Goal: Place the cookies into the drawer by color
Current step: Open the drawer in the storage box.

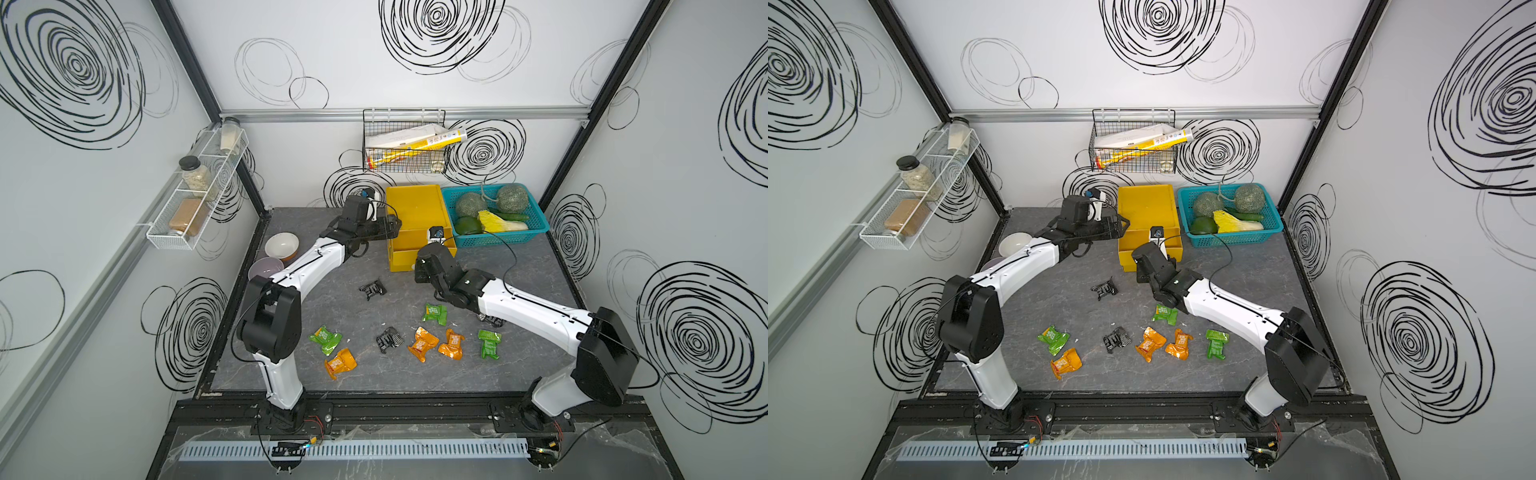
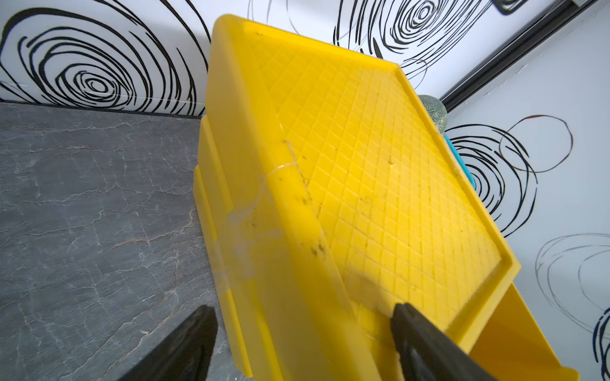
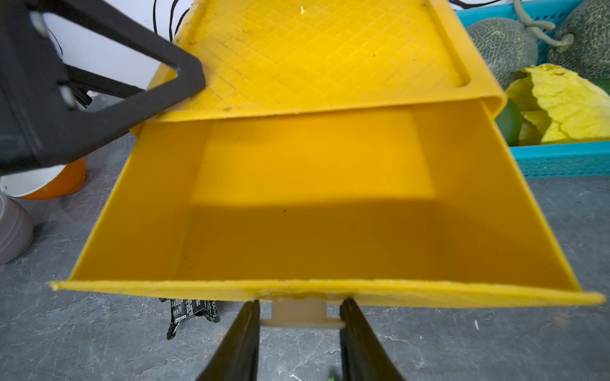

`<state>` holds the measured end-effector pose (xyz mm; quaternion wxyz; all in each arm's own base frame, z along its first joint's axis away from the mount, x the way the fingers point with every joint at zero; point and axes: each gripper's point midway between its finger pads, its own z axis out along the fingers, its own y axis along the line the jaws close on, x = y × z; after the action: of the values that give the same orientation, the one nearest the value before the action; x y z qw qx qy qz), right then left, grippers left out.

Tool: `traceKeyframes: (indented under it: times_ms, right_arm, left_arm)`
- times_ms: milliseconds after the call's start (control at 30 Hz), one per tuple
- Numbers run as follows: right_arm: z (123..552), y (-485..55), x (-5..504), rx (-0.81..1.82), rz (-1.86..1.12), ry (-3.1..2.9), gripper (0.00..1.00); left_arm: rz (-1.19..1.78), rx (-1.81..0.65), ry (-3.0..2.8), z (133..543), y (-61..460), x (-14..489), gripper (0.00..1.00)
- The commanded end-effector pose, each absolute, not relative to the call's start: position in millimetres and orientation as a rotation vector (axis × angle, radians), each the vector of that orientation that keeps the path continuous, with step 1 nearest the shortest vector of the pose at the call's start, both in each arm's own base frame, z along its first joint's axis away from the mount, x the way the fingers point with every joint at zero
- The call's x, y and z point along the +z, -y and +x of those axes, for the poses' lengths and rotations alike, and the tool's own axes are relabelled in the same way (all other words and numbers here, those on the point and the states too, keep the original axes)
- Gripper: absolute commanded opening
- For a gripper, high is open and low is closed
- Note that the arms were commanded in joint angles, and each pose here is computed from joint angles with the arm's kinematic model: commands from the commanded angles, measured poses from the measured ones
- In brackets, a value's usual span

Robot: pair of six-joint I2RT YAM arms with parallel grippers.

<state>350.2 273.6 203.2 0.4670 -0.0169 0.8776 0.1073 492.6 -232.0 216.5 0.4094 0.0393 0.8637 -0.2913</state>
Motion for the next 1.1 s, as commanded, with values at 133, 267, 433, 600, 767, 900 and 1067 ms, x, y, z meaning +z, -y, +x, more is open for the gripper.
traceKeyframes:
  times_ms: [133,267,433,600,767,900,1067]
  right_arm:
    - [326.0,-274.4,207.5,0.302,-0.044,-2.158,0.26]
    - [320.9,-272.2,208.5,0.311,-0.035,-2.157,0.26]
    - [313.4,-269.8,206.0,0.312,-0.031,-2.160,0.26]
    - [310.9,-268.9,204.2,0.311,-0.028,-2.160,0.30]
    - [309.4,-269.7,202.4,0.306,-0.032,-2.166,0.51]
    - [304.8,-266.0,210.2,0.319,-0.025,-2.153,0.59]
    - [294.0,-253.9,215.3,0.345,-0.006,-2.147,0.61]
  left_arm:
    - [0.115,-0.725,-2.256,477.1,233.5,194.9,0.89]
    - [0.115,-0.725,-2.255,476.9,233.4,194.8,0.89]
    - [0.116,-0.724,-2.251,476.8,233.1,196.4,0.89]
    - [0.116,-0.726,-2.251,476.2,233.4,196.0,0.89]
    - [0.116,-0.725,-2.247,475.5,233.1,197.3,0.89]
    - [0.115,-0.719,-2.232,474.1,231.4,203.1,0.92]
    - [0.112,-0.694,-2.186,471.0,225.9,220.8,0.96]
